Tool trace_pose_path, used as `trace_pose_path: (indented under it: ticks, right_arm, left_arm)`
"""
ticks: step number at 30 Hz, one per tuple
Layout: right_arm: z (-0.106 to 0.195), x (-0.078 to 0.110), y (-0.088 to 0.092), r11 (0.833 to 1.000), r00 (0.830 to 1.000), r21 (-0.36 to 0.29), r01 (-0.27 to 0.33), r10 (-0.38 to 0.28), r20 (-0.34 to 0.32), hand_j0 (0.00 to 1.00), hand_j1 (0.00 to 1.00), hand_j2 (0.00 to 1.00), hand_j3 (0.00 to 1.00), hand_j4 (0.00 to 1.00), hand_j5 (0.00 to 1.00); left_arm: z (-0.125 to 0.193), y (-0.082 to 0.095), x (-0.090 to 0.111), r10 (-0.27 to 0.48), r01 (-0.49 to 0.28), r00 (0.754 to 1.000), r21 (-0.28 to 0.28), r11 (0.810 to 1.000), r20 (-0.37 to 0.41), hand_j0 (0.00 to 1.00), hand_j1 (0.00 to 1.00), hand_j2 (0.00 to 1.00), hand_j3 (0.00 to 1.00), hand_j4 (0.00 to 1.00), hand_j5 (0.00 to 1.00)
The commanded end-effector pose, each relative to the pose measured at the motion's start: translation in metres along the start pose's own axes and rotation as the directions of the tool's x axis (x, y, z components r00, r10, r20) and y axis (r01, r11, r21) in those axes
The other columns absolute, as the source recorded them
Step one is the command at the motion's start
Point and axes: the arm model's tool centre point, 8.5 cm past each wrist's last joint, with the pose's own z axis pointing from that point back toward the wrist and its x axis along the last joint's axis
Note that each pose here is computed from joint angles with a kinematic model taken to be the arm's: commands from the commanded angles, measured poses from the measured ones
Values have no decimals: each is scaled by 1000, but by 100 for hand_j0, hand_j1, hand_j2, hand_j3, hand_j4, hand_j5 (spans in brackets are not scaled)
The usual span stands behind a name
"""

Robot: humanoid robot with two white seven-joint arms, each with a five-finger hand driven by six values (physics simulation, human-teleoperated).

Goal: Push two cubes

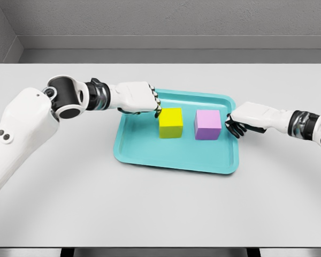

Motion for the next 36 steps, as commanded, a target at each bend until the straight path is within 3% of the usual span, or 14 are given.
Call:
trace_pose_path:
  ticks: [1, 13, 24, 36]
  right_arm:
    - [-4, 3, 2, 1000, 1000, 1, 6, -6, 10, 0, 0, 0, 0, 0, 0]
    - [-8, 7, -4, 1000, 1000, 14, -5, 5, 22, 0, 0, 0, 0, 0, 0]
    - [-11, 9, -3, 1000, 1000, 10, -3, 3, 31, 0, 0, 0, 0, 0, 0]
    - [-16, 13, -3, 1000, 999, 8, -2, 1, 46, 0, 0, 0, 0, 0, 0]
  left_arm:
    - [-3, 0, 2, -8, 8, 1000, -4, 1000, 9, 69, 69, 69, 69, 69, 69]
    - [5, -3, -7, 8, -8, 1000, -4, 1000, -15, 69, 69, 69, 69, 69, 69]
    - [3, -21, -15, 36, -38, 999, -57, 998, -33, 69, 69, 69, 69, 69, 69]
    - [-15, -12, -5, 27, -27, 1000, -46, 999, -10, 68, 68, 68, 68, 68, 68]
